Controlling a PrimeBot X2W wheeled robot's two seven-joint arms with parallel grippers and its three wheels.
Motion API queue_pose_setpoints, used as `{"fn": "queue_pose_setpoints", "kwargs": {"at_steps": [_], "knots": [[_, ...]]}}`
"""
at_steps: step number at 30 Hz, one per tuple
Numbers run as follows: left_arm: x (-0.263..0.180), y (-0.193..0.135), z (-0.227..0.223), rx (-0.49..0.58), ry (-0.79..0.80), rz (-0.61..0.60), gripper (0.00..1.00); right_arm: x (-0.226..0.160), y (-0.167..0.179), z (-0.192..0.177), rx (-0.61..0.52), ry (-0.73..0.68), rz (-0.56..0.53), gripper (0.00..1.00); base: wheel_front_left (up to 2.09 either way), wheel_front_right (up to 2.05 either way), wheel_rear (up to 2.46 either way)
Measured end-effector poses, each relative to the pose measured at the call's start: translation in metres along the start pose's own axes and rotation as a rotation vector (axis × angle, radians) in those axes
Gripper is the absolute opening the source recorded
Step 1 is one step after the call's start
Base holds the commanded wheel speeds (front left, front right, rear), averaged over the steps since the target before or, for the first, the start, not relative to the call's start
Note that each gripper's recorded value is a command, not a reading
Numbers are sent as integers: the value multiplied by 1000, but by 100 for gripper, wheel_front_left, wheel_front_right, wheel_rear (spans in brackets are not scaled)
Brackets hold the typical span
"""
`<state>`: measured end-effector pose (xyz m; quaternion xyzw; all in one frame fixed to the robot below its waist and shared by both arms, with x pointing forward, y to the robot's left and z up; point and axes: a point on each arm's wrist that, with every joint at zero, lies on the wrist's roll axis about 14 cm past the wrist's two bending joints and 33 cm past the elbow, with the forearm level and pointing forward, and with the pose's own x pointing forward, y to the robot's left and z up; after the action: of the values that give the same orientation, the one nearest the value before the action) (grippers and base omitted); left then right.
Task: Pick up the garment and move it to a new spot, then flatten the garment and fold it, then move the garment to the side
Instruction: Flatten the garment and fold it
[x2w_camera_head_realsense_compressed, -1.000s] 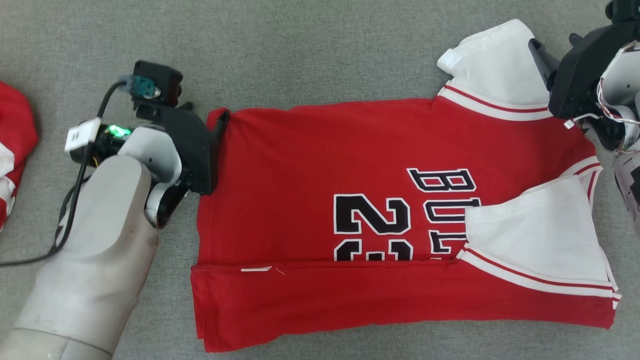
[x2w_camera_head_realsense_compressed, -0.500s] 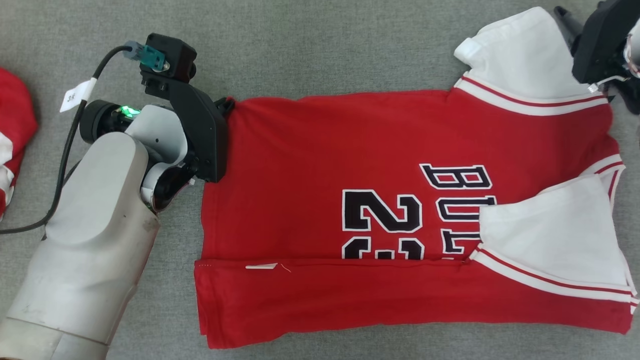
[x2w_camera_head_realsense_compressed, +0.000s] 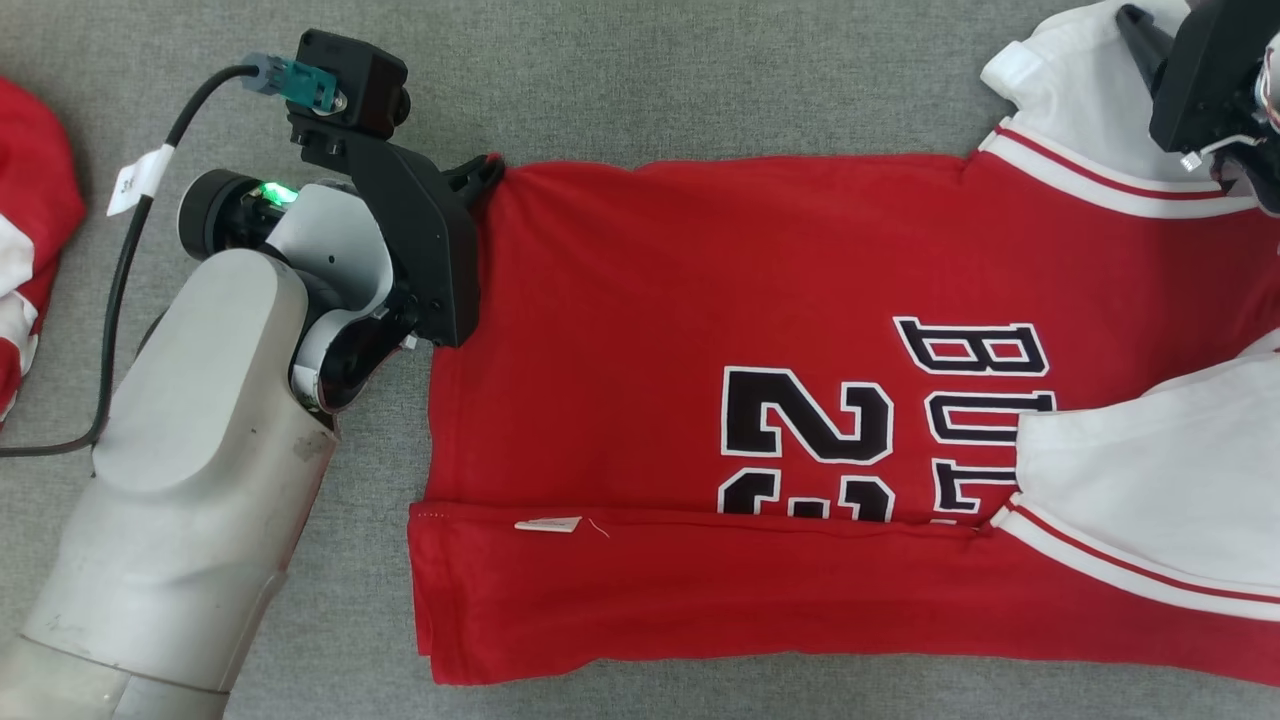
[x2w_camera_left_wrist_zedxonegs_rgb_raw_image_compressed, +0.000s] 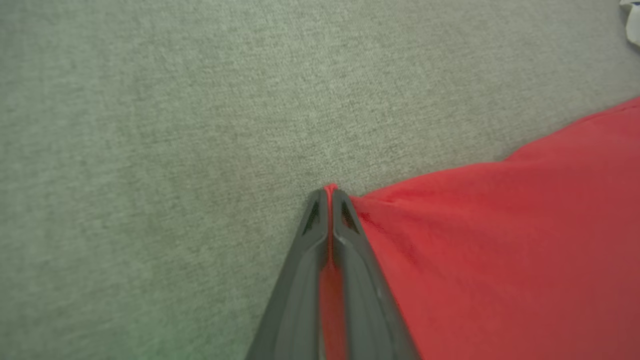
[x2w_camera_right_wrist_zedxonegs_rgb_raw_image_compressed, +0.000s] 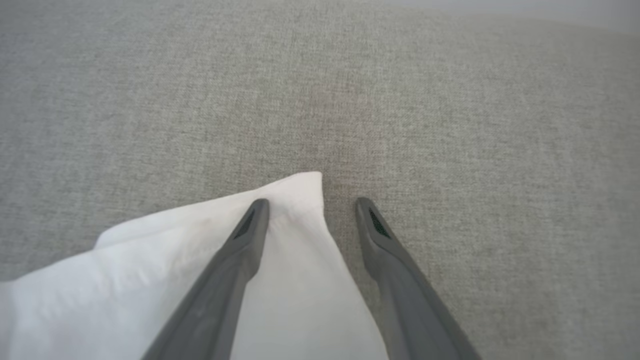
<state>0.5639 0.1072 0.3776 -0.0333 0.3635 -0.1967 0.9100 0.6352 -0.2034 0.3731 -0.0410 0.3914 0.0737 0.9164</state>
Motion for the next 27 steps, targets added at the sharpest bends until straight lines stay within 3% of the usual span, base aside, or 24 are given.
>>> {"fn": "queue_pose_setpoints", "kwargs": {"at_steps": [1,12,20,27], "knots": [[0,0,0,-2,0,0,0,1,1,-1,-1,12,3,0,0,0,0],[-3,2,11,-4,-88,16,0,-8,4,12,-38,-69,14,0,0,0,0],[-17,6,26,18,-267,79,0,-40,3,45,-68,-322,32,0,0,0,0],[-37,-1,31,39,-369,96,0,-76,-3,47,-54,-457,66,0,0,0,0]]}}
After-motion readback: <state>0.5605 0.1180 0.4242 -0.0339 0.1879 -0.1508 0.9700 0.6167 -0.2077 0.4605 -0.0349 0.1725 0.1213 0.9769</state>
